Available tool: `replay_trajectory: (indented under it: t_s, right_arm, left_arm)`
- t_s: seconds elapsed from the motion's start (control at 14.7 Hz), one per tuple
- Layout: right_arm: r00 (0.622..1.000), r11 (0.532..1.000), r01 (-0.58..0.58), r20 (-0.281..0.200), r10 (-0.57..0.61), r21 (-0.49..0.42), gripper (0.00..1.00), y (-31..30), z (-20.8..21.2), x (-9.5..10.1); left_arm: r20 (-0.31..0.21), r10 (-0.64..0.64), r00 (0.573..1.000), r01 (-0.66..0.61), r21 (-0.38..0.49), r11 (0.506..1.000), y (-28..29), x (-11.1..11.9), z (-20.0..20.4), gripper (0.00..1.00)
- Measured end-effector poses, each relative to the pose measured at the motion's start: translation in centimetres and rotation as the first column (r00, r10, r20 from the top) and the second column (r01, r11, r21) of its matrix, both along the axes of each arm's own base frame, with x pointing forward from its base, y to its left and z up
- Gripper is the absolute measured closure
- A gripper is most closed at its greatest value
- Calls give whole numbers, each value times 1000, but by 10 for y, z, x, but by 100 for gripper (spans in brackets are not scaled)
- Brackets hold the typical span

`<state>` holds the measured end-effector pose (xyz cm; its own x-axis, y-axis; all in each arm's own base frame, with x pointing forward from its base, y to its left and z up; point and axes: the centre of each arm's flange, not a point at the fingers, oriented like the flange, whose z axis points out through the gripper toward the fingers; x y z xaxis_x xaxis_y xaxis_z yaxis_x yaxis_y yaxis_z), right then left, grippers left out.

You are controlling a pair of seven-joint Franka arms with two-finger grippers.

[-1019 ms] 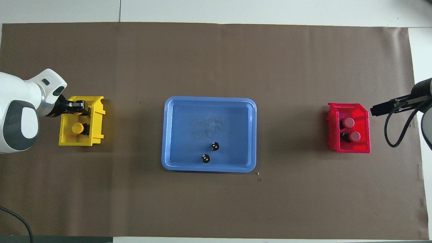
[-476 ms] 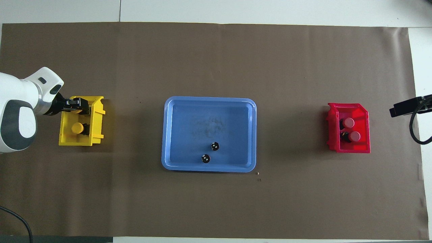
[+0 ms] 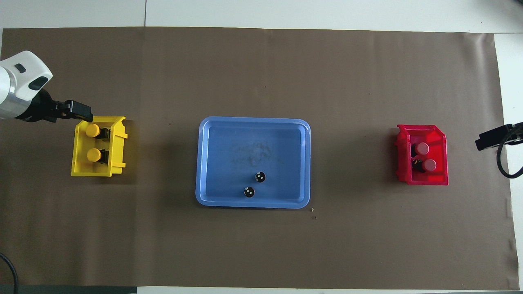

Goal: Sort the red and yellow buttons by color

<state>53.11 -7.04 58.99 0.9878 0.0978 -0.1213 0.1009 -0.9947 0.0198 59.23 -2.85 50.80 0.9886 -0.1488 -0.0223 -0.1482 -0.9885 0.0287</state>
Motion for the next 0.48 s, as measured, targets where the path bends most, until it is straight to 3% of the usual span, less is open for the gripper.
replay_trajectory:
  t_s: [0.2,0.48]
  right_arm:
    - [995,996,89,46,-88,-12,0,-4,21,2]
    - [992,993,119,49,-118,-17,0,-6,21,5]
  left_arm:
    - [-22,-37,999,37,2,999,-8,-14,76,0]
    - [-42,-43,998,43,3,999,-5,-35,133,0]
